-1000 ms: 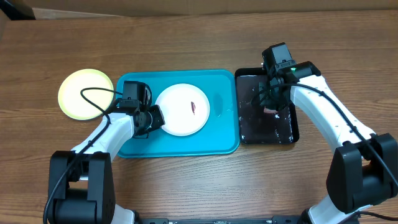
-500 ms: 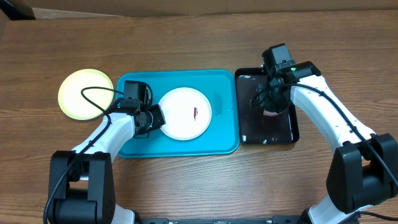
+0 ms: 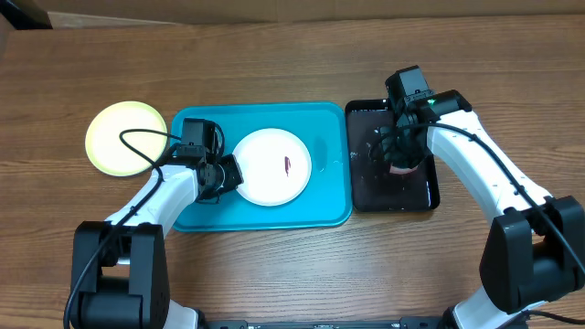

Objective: Clean dirty plates on tray and stack at the side
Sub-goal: 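Lift the sponge out of the black tray with the right gripper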

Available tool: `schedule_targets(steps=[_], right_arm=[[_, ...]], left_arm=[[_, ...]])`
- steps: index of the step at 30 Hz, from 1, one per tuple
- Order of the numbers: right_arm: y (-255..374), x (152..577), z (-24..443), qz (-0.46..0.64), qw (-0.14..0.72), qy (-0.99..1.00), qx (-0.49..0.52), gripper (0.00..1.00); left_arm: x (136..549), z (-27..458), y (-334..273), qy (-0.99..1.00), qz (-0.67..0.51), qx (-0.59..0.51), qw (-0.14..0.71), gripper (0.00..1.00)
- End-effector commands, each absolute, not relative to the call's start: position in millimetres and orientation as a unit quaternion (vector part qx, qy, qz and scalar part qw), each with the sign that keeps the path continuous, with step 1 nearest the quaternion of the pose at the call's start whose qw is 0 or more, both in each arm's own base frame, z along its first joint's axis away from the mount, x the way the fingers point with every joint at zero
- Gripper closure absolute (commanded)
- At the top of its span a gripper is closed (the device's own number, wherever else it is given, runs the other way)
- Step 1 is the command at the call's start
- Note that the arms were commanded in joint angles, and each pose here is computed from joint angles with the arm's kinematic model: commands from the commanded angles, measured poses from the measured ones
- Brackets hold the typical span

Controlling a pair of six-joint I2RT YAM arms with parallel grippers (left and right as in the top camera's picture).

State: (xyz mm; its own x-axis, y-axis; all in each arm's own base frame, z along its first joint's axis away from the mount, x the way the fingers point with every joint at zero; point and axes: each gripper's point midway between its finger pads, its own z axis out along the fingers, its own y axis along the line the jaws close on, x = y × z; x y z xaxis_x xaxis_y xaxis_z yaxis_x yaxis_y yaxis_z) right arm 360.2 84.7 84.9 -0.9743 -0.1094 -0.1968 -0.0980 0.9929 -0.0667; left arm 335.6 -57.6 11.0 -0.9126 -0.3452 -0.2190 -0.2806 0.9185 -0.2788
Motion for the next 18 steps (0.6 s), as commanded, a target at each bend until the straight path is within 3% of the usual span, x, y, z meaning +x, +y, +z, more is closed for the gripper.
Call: schedule_targets(steps=[1, 6, 7, 8, 9, 13, 15, 17, 18], right_arm=[[83, 366, 94, -0.032, 0.115, 0.991, -0.061, 0.96], [83, 365, 94, -0.032, 0.113, 0.991, -0.061, 0.96], [83, 365, 94, -0.032, 0.113, 0.991, -0.061, 0.96], [83, 364, 94, -0.032, 0.112, 0.991, -0.061, 0.96], [83, 364, 94, -0.032, 0.112, 0.991, -0.061, 0.96], [83, 364, 94, -0.033, 0.111, 0.991, -0.061, 0.96], [83, 364, 94, -0.033, 0.11, 0.991, -0.061, 0.96], [83, 364, 94, -0.033, 0.111, 0.991, -0.061, 0.96], [83, 364, 94, -0.033, 0.111, 0.991, -0.061, 0.96]], left_arm=[[342, 13, -61, 0.969, -0.127, -0.161, 0.14, 0.88], [354, 16, -53, 0.966, -0.108, -0.164, 0.168, 0.69], [355, 16, -52, 0.966, -0.105, -0.164, 0.17, 0.72], [355, 16, -51, 0.966, -0.103, -0.164, 0.171, 0.87], [354, 16, -51, 0.966, -0.104, -0.164, 0.17, 0.96], [343, 13, -63, 0.969, -0.13, -0.159, 0.14, 0.96], [337, 13, -68, 0.969, -0.144, -0.157, 0.125, 0.85], [337, 13, -67, 0.969, -0.141, -0.158, 0.125, 0.61], [338, 13, -66, 0.969, -0.138, -0.158, 0.128, 0.57]])
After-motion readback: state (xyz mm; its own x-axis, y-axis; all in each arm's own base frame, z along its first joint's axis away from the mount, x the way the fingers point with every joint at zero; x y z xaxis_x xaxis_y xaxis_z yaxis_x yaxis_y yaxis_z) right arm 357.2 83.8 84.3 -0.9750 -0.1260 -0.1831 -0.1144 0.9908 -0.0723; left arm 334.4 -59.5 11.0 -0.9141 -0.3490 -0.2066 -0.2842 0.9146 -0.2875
